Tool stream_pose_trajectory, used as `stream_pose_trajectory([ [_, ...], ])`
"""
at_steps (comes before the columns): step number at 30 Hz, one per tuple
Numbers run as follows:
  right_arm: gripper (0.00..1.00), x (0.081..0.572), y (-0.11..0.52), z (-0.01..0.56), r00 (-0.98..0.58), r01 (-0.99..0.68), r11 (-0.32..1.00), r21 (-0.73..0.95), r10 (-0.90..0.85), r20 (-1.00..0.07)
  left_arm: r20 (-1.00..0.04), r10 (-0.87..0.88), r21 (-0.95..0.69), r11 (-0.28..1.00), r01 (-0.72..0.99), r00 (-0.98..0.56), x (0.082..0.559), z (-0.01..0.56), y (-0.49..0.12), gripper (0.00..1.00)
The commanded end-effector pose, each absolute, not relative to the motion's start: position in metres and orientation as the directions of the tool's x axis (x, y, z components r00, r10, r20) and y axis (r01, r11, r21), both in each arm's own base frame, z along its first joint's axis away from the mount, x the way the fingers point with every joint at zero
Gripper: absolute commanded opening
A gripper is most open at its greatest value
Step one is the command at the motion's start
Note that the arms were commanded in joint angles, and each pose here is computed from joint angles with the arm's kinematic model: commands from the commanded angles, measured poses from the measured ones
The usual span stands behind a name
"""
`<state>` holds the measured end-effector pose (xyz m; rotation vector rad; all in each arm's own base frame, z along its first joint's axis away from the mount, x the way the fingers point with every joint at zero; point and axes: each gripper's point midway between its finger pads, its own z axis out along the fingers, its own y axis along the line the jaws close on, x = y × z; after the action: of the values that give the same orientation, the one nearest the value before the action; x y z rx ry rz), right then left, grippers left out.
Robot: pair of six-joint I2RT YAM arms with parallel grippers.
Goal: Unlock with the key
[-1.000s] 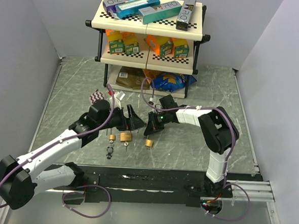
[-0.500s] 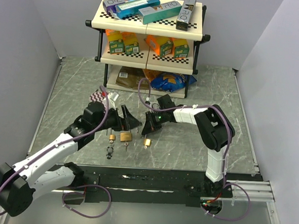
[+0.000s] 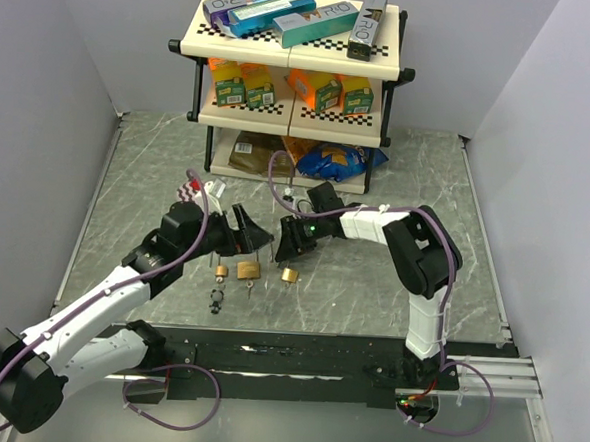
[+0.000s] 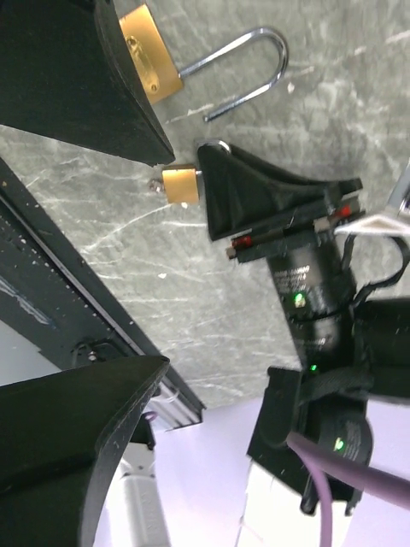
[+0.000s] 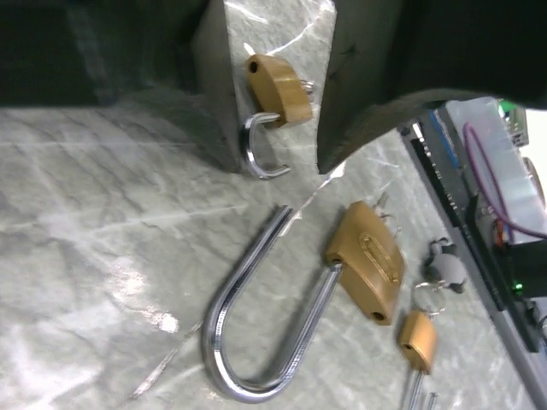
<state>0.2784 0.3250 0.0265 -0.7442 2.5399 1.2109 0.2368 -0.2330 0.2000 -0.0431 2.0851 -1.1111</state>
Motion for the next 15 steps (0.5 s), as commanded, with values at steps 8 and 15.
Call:
stream_pose_trajectory([
  [8,0.59,0.310,0.308,0.054,-0.785,-0.602,0.587,0.541,-0.310,-0.537,-0.601,-0.491,-0.730,0.659,0.183,-0.630,0.265,0.213,-0.211,0.96],
  [15,0.62,0.318,0.282,0.102,-0.739,-0.617,0.636,0.464,-0.266,-0.619,-0.635,-0.541,-0.708,0.693,0.137,-0.551,0.278,0.233,-0.194,0.96],
])
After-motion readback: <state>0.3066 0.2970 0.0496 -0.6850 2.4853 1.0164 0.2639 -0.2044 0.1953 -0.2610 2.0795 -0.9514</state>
